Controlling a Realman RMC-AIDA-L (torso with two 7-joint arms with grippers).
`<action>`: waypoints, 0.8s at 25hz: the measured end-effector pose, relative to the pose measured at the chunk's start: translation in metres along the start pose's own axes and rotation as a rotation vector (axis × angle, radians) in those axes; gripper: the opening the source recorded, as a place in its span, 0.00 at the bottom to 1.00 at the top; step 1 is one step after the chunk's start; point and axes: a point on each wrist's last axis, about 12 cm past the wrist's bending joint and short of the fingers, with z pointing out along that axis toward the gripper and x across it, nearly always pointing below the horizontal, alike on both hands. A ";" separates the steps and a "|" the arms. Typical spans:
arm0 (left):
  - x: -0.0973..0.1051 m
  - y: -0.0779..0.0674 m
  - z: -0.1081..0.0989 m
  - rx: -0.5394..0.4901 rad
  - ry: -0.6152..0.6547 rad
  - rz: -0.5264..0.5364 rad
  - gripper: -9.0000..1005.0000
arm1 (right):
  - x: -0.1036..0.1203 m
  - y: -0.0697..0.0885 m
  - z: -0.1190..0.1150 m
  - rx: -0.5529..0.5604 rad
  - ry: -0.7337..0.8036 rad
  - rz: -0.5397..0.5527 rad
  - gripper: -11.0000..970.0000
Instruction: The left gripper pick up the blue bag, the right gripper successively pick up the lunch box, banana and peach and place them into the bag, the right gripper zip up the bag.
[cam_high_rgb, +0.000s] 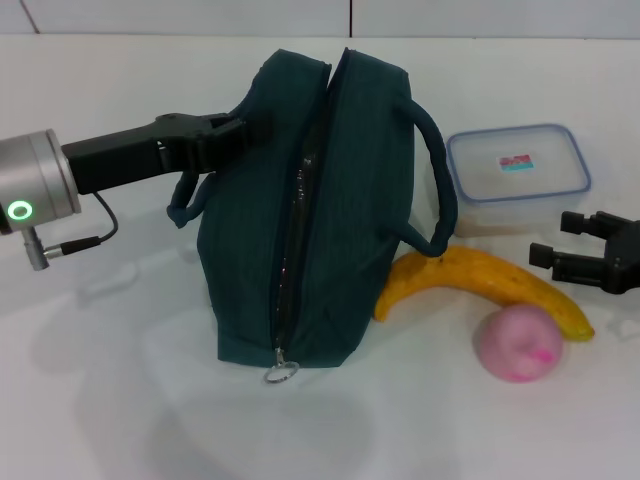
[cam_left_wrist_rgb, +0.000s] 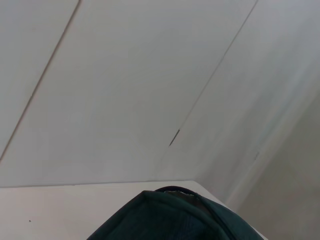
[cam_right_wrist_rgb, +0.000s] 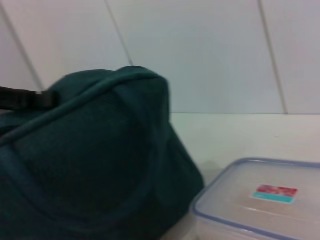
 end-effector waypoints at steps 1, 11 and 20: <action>0.000 0.000 0.000 -0.001 -0.001 0.000 0.05 | 0.000 -0.001 0.000 0.009 0.001 -0.001 0.90; -0.001 0.001 0.001 -0.002 -0.007 -0.001 0.05 | -0.001 0.003 -0.037 -0.003 -0.155 0.047 0.90; -0.010 0.003 0.002 -0.002 0.007 0.085 0.05 | 0.025 0.010 -0.048 0.187 -0.492 0.308 0.90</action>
